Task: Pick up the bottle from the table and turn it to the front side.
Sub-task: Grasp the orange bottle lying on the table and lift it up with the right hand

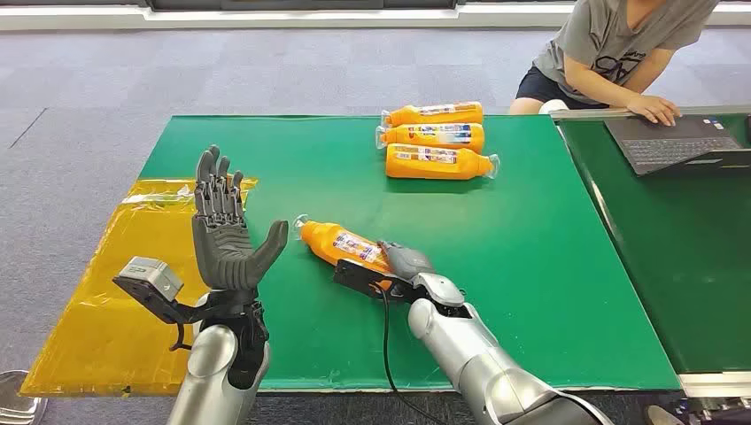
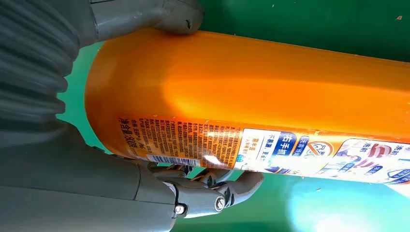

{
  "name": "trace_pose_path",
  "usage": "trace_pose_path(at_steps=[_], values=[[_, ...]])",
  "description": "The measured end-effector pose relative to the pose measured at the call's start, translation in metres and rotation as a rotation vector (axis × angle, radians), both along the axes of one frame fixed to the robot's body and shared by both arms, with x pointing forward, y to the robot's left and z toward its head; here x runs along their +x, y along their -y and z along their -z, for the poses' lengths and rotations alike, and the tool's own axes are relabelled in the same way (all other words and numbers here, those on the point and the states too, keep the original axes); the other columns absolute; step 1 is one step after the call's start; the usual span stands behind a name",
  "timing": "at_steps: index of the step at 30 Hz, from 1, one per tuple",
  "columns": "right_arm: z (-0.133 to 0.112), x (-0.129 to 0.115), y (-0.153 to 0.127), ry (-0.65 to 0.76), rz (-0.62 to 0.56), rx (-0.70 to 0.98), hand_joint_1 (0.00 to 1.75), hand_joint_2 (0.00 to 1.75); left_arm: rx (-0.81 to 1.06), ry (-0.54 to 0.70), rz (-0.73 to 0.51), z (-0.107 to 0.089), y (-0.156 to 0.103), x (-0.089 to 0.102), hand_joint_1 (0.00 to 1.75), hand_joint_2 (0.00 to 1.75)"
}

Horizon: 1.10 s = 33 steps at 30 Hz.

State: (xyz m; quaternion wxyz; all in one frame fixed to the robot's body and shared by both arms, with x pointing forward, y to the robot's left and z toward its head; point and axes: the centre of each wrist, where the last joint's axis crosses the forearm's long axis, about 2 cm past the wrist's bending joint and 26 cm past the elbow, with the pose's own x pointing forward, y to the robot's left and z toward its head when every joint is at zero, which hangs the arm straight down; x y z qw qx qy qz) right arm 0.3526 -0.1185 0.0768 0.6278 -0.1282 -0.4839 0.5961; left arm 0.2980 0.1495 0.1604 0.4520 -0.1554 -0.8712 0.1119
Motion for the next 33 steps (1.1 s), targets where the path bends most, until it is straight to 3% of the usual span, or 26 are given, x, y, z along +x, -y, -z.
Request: trace_pose_path(at_steps=[13, 18, 23, 33], values=[[0.000, -0.001, -0.001, 0.036, 0.018, 0.011, 1.75, 1.75, 0.001, -0.001, -0.003, 0.001, 0.000, -0.001, 0.00, 1.75], [0.004, -0.007, -0.002, 0.207, 0.089, 0.082, 1.75, 1.75, 0.001, 0.002, -0.032, 0.002, -0.004, -0.006, 0.00, 1.75], [-0.015, -0.004, -0.010, 0.457, 0.151, 0.209, 1.75, 1.75, -0.006, -0.001, -0.069, 0.005, -0.011, -0.015, 0.00, 1.75], [-0.034, -0.016, -0.015, 0.625, 0.204, 0.337, 1.75, 1.75, -0.006, 0.003, -0.088, 0.004, -0.016, -0.018, 0.00, 1.75]])
